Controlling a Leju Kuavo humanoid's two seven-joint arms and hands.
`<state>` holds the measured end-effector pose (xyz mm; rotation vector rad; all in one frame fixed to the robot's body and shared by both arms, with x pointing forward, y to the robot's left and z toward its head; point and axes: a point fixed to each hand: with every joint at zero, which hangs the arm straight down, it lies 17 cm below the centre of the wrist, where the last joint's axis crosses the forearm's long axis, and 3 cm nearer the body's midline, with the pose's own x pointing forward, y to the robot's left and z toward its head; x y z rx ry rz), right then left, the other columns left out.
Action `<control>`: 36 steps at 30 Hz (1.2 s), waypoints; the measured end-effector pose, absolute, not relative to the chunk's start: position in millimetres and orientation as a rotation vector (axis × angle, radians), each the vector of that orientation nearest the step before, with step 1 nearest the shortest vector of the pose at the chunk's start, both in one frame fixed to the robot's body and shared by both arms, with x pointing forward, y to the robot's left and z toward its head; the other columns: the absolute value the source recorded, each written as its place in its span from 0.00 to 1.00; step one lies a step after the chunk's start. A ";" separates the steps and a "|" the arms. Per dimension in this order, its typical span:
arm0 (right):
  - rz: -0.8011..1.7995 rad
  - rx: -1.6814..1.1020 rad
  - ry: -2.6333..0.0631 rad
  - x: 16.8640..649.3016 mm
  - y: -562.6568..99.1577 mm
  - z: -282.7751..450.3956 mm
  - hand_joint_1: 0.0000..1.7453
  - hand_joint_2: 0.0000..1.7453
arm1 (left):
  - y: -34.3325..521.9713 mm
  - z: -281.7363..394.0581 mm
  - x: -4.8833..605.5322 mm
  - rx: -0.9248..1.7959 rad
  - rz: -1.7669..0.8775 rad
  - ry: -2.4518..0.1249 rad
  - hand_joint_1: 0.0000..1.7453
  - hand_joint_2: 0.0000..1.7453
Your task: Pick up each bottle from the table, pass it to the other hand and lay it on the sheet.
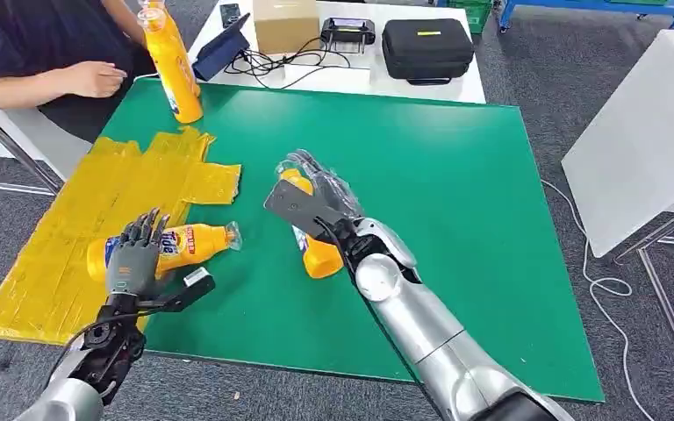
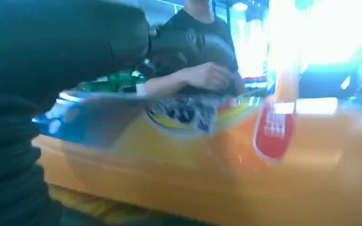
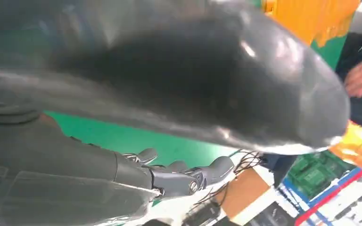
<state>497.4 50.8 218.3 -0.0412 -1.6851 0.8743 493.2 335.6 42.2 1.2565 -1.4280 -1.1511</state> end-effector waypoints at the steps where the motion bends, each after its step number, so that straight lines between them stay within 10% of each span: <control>1: 0.869 -0.046 -1.678 497.2 49.5 216.4 0.00 0.00 | 333.7 48.7 492.2 1.241 -1.119 -1.471 0.00 1.00; 11: 0.814 -0.109 -1.667 499.0 27.8 201.5 0.00 0.00 | 365.0 155.7 469.9 1.135 -0.368 -1.903 0.00 1.00; 12: 0.813 -0.126 -1.661 500.5 24.6 200.2 0.00 1.00 | 361.6 165.6 470.3 1.132 -0.346 -1.930 0.00 1.00; 29: 0.975 -0.417 -1.483 529.4 21.1 174.5 0.00 1.00 | 303.8 251.5 466.7 1.107 -0.256 -2.161 0.00 1.00; 30: 0.982 -0.398 -1.465 527.0 26.9 171.1 0.00 0.00 | 301.9 252.9 467.3 1.104 -0.254 -2.165 0.00 1.00; 36: 1.022 -0.342 -1.413 515.1 51.3 161.2 0.00 0.00 | 299.6 254.2 468.2 1.099 -0.245 -2.166 0.00 1.00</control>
